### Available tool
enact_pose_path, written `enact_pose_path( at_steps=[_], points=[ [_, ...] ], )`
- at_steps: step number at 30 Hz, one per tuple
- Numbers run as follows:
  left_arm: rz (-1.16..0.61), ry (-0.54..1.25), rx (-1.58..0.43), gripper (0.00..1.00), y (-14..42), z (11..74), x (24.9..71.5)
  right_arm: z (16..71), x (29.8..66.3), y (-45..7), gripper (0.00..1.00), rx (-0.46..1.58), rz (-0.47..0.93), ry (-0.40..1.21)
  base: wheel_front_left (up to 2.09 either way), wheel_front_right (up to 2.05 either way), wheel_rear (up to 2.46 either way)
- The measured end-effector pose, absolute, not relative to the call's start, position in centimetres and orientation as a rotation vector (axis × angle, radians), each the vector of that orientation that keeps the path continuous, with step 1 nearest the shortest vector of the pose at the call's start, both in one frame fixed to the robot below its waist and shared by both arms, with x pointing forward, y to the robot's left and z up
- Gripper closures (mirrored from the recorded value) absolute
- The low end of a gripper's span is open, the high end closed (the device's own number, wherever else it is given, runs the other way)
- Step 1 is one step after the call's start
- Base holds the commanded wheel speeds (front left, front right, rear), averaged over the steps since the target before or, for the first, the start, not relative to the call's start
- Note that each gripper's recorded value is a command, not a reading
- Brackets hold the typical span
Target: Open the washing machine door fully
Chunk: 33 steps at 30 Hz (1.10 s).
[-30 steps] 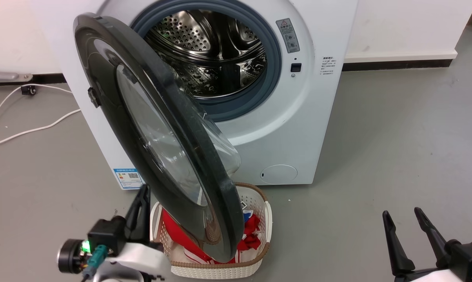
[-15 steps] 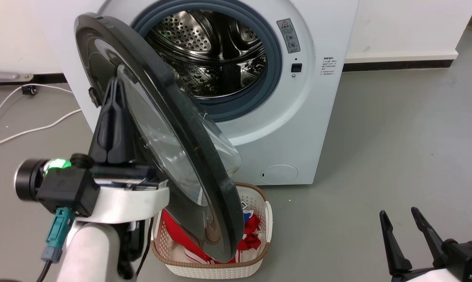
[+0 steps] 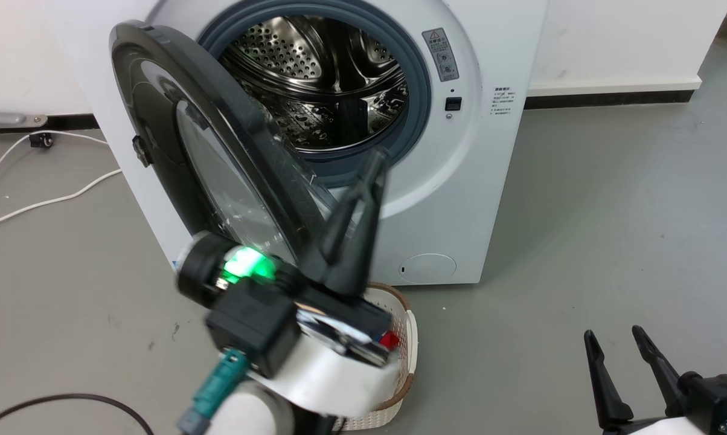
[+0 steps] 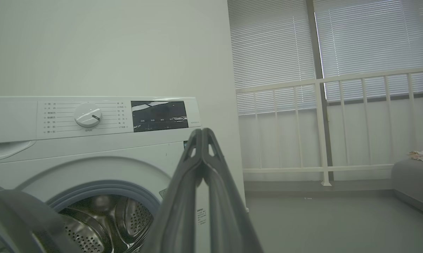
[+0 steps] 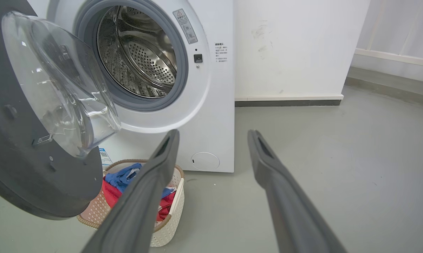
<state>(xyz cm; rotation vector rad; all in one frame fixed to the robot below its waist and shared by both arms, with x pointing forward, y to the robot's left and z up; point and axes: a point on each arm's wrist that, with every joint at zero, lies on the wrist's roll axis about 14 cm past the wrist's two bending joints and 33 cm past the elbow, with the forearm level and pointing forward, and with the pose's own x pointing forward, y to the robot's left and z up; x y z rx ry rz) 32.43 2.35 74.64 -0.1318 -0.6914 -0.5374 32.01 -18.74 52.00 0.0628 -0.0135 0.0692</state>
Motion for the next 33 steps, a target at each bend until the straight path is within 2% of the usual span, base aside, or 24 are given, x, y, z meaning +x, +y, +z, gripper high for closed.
enact_pose_path(
  at_steps=[8,20,26,33],
  points=[
    [-0.690,-0.419,-0.198,1.00,-2.1,68.3,30.5,51.6,32.1,-18.6,0.00,0.065,0.074,0.001,0.00,0.00,0.00],
    [-0.769,0.007,-0.208,1.00,-5.0,57.1,29.3,50.2,32.4,-18.5,0.00,0.062,0.083,0.048,0.00,0.00,0.00],
    [-0.731,0.109,-0.184,1.00,-4.8,53.4,30.0,50.0,32.3,-18.7,0.00,0.065,0.075,0.054,0.00,0.00,0.00],
    [-0.601,0.105,-0.156,1.00,-2.2,52.2,33.1,49.6,32.3,-18.9,0.00,0.068,0.066,0.064,0.00,0.00,0.00]
  ],
)
